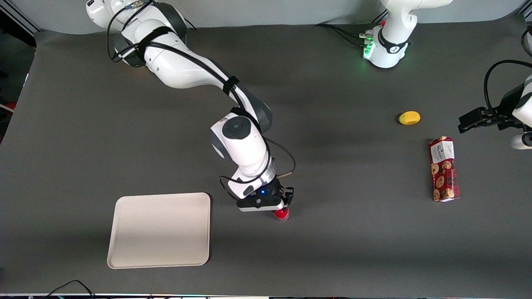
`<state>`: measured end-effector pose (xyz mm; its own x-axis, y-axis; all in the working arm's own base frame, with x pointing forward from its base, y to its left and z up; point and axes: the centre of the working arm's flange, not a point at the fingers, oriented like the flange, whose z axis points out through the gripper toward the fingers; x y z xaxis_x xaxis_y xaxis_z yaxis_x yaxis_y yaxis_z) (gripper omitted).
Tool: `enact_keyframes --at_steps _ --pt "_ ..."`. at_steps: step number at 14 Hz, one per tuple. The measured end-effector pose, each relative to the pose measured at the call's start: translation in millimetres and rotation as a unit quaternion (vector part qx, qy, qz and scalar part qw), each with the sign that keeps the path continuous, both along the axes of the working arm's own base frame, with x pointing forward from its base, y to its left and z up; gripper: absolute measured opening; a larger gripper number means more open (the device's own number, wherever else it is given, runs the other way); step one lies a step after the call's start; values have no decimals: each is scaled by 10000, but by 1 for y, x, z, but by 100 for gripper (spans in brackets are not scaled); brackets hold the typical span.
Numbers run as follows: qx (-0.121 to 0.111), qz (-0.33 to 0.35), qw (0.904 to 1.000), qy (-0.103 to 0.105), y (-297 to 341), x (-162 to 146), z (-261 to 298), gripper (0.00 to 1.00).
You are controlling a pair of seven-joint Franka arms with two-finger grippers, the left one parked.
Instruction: Place coke bottle on tray
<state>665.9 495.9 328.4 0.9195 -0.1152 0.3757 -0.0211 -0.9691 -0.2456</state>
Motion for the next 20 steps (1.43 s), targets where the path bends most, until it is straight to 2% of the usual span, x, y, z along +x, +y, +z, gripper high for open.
enact_keyframes --at_steps 2,4,5,8,11,14,18,20 --pt "-145 -85 9997 192 -11 2 30 32" --pt "-135 -65 9990 421 -30 3 82 32" --pt "-253 9 9980 579 -53 0 128 32" --pt "-603 404 9938 843 -100 -12 202 32" --pt "-1151 1145 9804 1117 -171 -23 261 32" --pt "-1578 1823 9605 1387 -251 -12 275 32" --pt "-1569 2302 9450 1715 -363 12 246 32" --pt "-1647 2462 9390 1749 -408 22 216 32"
